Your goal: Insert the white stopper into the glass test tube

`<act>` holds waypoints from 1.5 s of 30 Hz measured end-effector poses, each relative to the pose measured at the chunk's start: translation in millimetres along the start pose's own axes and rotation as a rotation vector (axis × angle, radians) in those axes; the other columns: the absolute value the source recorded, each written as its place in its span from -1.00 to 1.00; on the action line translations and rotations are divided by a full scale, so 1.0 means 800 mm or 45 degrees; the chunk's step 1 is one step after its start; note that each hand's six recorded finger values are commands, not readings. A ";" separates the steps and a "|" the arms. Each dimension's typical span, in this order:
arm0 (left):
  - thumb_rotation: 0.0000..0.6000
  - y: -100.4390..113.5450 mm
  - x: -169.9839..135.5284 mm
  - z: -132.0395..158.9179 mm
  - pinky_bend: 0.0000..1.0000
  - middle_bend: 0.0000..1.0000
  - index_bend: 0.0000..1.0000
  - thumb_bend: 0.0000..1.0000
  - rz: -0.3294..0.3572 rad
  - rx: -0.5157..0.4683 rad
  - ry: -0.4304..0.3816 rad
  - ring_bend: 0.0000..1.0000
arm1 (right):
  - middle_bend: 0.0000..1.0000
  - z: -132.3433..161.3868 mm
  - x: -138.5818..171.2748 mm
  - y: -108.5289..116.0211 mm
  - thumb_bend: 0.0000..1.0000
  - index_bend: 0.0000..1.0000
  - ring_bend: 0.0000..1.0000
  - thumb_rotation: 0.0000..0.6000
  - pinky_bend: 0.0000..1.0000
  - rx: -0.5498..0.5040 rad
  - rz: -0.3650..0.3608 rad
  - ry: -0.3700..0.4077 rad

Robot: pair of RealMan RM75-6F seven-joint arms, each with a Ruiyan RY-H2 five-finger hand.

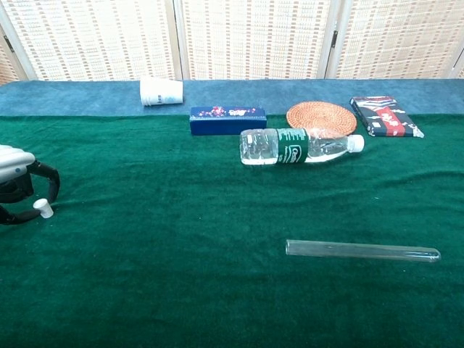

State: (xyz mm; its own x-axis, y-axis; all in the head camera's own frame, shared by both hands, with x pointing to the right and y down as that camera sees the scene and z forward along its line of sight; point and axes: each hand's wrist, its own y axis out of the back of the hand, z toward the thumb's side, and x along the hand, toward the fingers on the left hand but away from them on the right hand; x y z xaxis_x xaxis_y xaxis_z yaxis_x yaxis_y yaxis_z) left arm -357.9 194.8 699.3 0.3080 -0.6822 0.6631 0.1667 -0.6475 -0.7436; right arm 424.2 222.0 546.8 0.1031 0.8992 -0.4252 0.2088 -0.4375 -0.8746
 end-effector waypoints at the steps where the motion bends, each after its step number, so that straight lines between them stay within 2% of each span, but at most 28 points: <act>1: 1.00 0.000 0.000 0.000 0.59 0.96 0.01 -0.15 0.002 0.002 0.001 0.74 | -0.60 0.000 0.000 0.000 0.32 -0.81 -0.56 1.00 -0.65 0.000 0.000 -0.001; 17: 1.00 0.000 0.001 -0.001 0.59 0.96 0.21 -0.08 0.028 -0.002 0.001 0.75 | -0.59 0.004 0.001 0.000 0.32 -0.81 -0.56 1.00 -0.65 0.002 0.004 0.007; 25: 1.00 0.017 -0.004 -0.001 0.59 0.96 0.26 -0.08 0.099 0.013 -0.003 0.75 | -0.47 0.014 -0.003 -0.008 0.32 -0.74 -0.41 1.00 -0.57 0.042 0.039 0.049; 27: 1.00 0.024 -0.005 -0.002 0.59 0.96 0.26 -0.08 0.125 0.008 0.001 0.75 | -0.37 0.021 -0.006 -0.012 0.32 -0.70 -0.30 1.00 -0.43 0.068 0.059 0.071; 30: 1.00 0.037 -0.010 -0.002 0.59 0.96 0.26 -0.08 0.169 -0.001 0.006 0.75 | -0.15 0.037 -0.013 -0.021 0.32 -0.63 0.01 1.00 -0.06 0.100 0.093 0.115; 31: 1.00 0.042 -0.013 -0.003 0.59 0.96 0.26 -0.08 0.183 -0.002 0.007 0.75 | -0.03 0.042 -0.016 -0.024 0.30 -0.59 0.19 1.00 0.10 0.105 0.107 0.128; 34: 1.00 0.049 -0.018 -0.001 0.59 0.96 0.26 -0.08 0.202 -0.003 0.003 0.75 | 0.31 0.061 -0.026 -0.037 0.14 -0.47 0.55 1.00 0.42 0.113 0.167 0.175; 38: 1.00 0.056 -0.026 0.002 0.59 0.96 0.26 -0.08 0.227 -0.003 -0.004 0.75 | 0.68 0.089 -0.040 -0.057 0.01 -0.25 0.89 1.00 0.80 0.161 0.244 0.245; 41: 1.00 0.056 -0.032 0.004 0.59 0.96 0.26 -0.08 0.232 -0.001 -0.010 0.75 | 0.82 0.111 -0.050 -0.077 -0.02 -0.11 1.00 1.00 0.95 0.170 0.292 0.284; 45: 1.00 0.051 -0.034 0.005 0.59 0.96 0.26 -0.08 0.217 -0.004 -0.009 0.75 | 0.87 0.130 -0.060 -0.105 -0.03 -0.07 1.00 1.00 0.99 0.158 0.346 0.301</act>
State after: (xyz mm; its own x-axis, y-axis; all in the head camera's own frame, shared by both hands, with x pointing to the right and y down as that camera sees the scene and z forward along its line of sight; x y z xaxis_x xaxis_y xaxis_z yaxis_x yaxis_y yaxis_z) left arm -356.1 188.2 650.7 0.3379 -0.7801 0.5266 0.1084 -0.5235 -0.8451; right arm 300.6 216.0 616.4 0.3628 0.7192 -0.5926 0.0251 -0.6432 -0.7653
